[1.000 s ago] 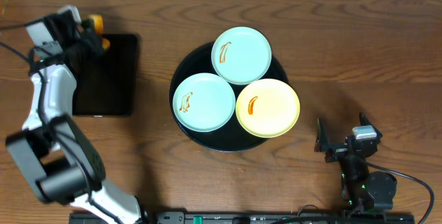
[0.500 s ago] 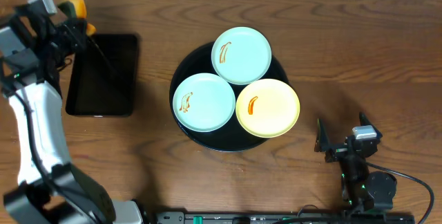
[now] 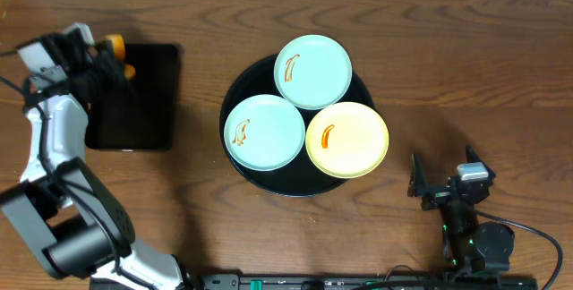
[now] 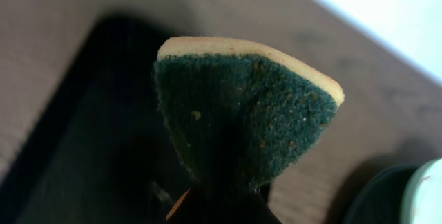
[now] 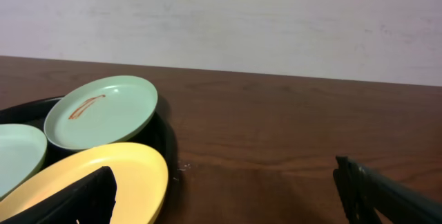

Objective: Clean dirty plates on tray and stack at the side

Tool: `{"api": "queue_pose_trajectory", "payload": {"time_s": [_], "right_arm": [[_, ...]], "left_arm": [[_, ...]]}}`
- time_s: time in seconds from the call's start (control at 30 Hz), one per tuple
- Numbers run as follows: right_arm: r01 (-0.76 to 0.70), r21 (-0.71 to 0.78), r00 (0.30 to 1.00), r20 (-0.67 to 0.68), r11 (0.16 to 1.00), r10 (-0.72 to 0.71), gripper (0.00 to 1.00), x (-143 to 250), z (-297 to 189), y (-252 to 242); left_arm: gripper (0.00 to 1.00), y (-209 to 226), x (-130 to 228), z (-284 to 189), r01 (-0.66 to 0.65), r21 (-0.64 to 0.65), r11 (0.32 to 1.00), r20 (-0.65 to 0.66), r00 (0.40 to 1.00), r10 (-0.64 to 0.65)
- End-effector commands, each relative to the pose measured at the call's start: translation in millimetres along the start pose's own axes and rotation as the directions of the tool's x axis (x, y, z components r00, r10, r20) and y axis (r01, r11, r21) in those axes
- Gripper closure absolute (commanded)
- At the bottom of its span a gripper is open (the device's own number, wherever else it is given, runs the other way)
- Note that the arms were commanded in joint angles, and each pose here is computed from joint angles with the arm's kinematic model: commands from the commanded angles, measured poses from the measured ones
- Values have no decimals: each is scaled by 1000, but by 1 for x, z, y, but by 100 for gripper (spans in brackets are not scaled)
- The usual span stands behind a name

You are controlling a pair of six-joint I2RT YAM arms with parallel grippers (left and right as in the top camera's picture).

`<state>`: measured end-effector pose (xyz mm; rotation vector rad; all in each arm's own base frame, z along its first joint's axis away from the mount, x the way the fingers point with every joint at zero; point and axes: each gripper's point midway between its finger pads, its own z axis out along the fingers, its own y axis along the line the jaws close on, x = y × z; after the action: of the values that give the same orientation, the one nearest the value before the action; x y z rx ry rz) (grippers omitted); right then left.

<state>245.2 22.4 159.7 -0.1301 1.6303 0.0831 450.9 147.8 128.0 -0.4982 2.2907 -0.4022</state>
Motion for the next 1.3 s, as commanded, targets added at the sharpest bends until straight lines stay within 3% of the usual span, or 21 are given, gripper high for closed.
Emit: {"api": "queue_pose_trajectory", "payload": {"time_s": [0.0,0.23,0.4,0.63,0.77,0.9,1.07,1.27], "right_arm": [[8,-7,1000,0,1000,-8,1,1,0,2],[8,-6,1000,0,1000,-8,1,1,0,2],[8,-7,1000,0,1000,-8,1,1,0,2],[8,-6,1000,0,1000,-8,1,1,0,2],[8,-7,1000,0,1000,-8,1,1,0,2],[8,-7,1000,0,1000,-8,1,1,0,2],[8,-6,1000,0,1000,-8,1,1,0,2],[8,-6,1000,0,1000,-8,1,1,0,2]], "left_arm": [[93,-1,-8,-9,-37,-16,999,27,999,37],[93,-47,-56,-85,-140,-9,990,228,964,138],[93,-66,-70,-122,-181,-25,983,312,933,179],[93,-14,-34,-60,-148,-109,983,148,975,164],[93,14,2,-10,-93,-94,991,12,995,95],[93,4,7,-2,-89,-13,996,-1,996,89],[93,-44,-34,-49,-186,105,977,158,973,168],[93,-97,-79,-143,-333,58,941,404,870,283]]}}
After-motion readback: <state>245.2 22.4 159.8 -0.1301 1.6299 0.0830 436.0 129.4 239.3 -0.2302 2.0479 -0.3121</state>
